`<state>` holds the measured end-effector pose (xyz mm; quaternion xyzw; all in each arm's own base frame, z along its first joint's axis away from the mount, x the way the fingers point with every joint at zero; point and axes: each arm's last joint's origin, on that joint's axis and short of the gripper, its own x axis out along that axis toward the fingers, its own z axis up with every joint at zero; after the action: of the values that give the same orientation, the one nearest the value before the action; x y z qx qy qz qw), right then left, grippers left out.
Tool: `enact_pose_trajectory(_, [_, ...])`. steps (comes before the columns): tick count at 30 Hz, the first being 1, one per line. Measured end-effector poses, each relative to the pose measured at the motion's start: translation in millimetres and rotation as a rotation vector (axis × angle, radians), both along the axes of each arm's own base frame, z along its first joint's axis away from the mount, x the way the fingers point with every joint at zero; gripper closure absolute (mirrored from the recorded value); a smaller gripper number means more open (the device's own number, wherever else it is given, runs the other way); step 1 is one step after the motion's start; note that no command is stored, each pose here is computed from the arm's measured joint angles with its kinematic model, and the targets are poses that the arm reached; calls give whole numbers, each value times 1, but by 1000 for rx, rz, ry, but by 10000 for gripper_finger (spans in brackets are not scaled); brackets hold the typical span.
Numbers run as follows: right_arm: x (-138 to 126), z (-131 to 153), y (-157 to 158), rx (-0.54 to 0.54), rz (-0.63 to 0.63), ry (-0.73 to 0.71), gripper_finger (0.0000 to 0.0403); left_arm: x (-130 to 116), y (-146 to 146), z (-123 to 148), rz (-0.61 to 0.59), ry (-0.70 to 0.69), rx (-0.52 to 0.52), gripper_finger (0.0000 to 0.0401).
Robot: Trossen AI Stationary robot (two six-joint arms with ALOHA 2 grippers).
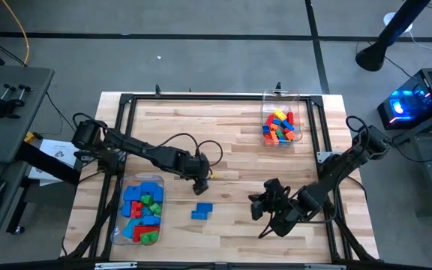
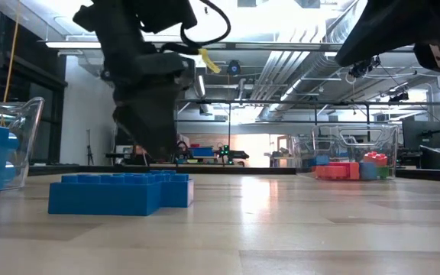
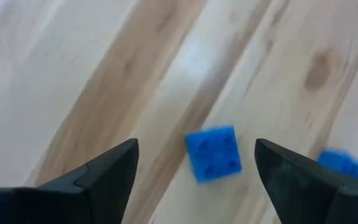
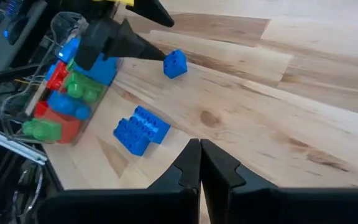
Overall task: Sort blocks by size
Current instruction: Put the small blue game piece into the top transparent bin
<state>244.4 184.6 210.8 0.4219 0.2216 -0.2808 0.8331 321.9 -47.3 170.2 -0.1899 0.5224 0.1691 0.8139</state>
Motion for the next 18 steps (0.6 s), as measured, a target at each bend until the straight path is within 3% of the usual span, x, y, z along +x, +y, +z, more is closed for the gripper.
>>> enact_pose_trajectory(5, [-1,-1,-1,-17,0,19,403,3,-2,-1,36,-33,-18,91])
enact_pose_trajectory(18, [-3,-2,-2,-31,-1,36,403,10,-6,-35,-25,63,16,91])
